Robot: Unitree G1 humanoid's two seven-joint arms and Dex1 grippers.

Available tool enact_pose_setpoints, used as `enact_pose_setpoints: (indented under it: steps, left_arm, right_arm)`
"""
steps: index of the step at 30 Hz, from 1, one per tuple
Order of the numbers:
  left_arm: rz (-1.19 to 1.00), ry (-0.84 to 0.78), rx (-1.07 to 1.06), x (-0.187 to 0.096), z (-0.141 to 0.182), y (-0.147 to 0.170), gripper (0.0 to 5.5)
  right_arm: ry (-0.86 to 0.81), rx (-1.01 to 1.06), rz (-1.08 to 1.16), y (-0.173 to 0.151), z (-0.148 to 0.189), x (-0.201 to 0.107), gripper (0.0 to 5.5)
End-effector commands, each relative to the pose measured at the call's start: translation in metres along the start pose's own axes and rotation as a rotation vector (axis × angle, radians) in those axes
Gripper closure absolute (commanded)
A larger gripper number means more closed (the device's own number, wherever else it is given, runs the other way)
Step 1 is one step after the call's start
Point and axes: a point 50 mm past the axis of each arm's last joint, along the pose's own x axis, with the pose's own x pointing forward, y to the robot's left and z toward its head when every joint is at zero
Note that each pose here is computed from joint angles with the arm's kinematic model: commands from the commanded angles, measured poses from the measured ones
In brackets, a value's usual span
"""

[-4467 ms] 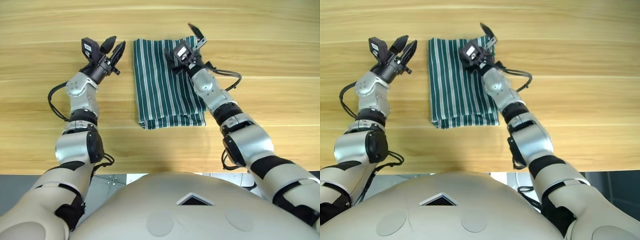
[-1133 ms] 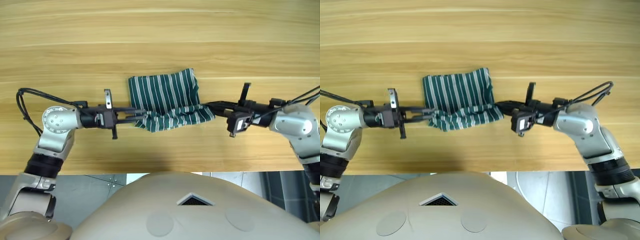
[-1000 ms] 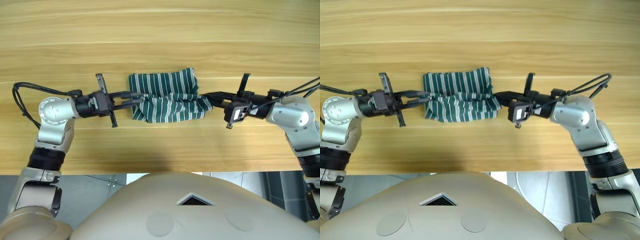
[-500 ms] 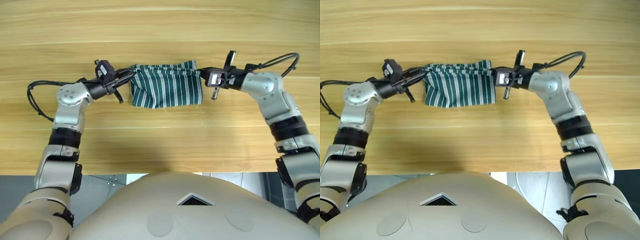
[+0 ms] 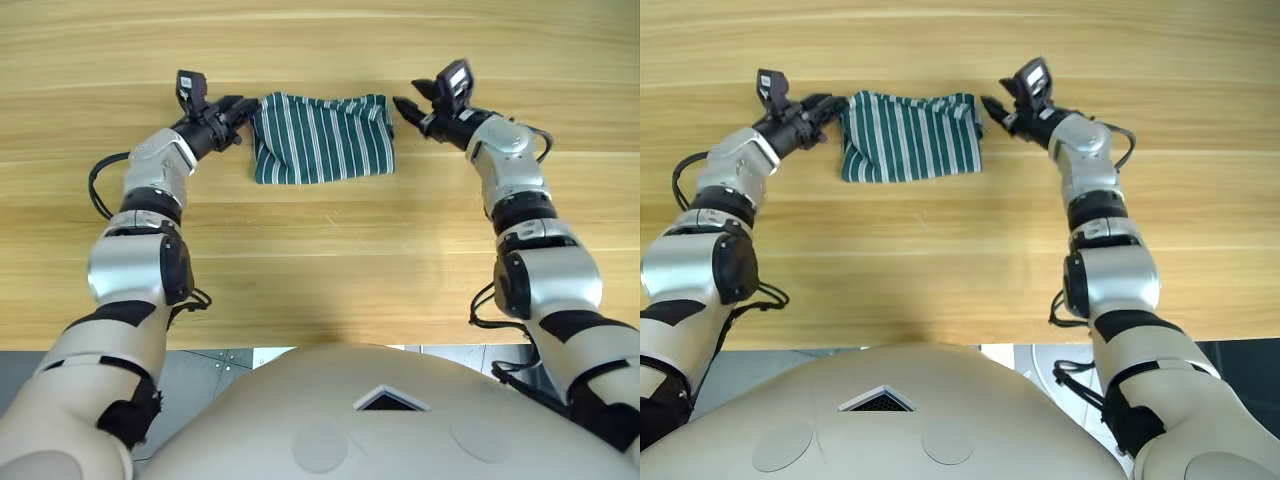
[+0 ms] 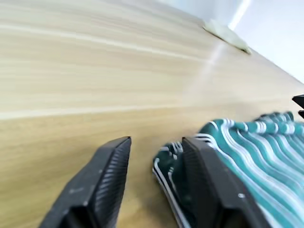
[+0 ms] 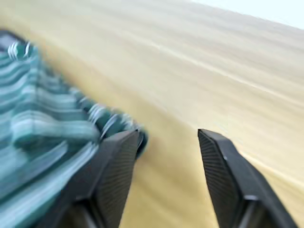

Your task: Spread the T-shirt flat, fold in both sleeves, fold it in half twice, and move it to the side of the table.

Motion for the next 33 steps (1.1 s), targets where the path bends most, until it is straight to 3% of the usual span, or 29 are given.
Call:
enact_pose_setpoints:
  steps: [1, 4, 5, 6, 8, 10, 13, 19, 26, 31, 33]
  left_arm:
    - [0.096, -0.123, -0.273, 0.007, 0.024, 0.002, 2.83]
    - [-0.013, -0.361, -0.43, 0.003, 0.055, 0.0, 2.83]
    - [-0.053, -0.441, -0.369, -0.001, 0.064, 0.0, 2.83]
    - [-0.106, -0.502, -0.239, -0.007, 0.07, -0.002, 2.83]
    - [-0.209, -0.561, 0.067, -0.016, 0.068, -0.011, 2.83]
    - [-0.36, -0.569, 0.373, -0.031, 0.048, -0.025, 2.83]
    - [-0.49, -0.471, 0.732, -0.048, 0.011, -0.039, 3.27]
    - [-0.578, -0.228, 1.082, -0.05, -0.026, -0.05, 4.28]
    - [-0.467, -0.065, 1.313, -0.04, -0.032, -0.043, 5.45]
    - [-0.415, -0.046, 1.456, -0.04, -0.024, -0.039, 5.5]
    - [-0.404, -0.038, 1.517, -0.041, -0.019, -0.037, 5.5]
  right_arm:
    - [-0.143, 0.362, -0.081, -0.012, 0.012, 0.002, 2.33]
    - [-0.231, 0.301, -0.052, -0.007, 0.022, 0.005, 1.81]
    - [-0.276, 0.199, -0.003, 0.0, 0.029, 0.008, 1.7]
    - [-0.326, 0.061, 0.09, 0.014, 0.036, 0.009, 1.45]
    - [-0.387, -0.2, 0.271, 0.049, 0.041, 0.009, 1.45]
    - [-0.352, -0.51, 0.443, 0.089, 0.03, 0.006, 1.45]
    - [-0.275, -0.775, 0.578, 0.121, 0.014, 0.006, 1.94]
    - [-0.144, -0.929, 0.58, 0.13, 0.0, 0.022, 3.06]
    - [-0.091, -0.987, 0.468, 0.129, -0.001, 0.043, 4.37]
    - [0.067, -1.119, 0.376, 0.121, -0.024, 0.054, 5.49]
    - [0.15, -1.159, 0.374, 0.12, -0.039, 0.055, 5.49]
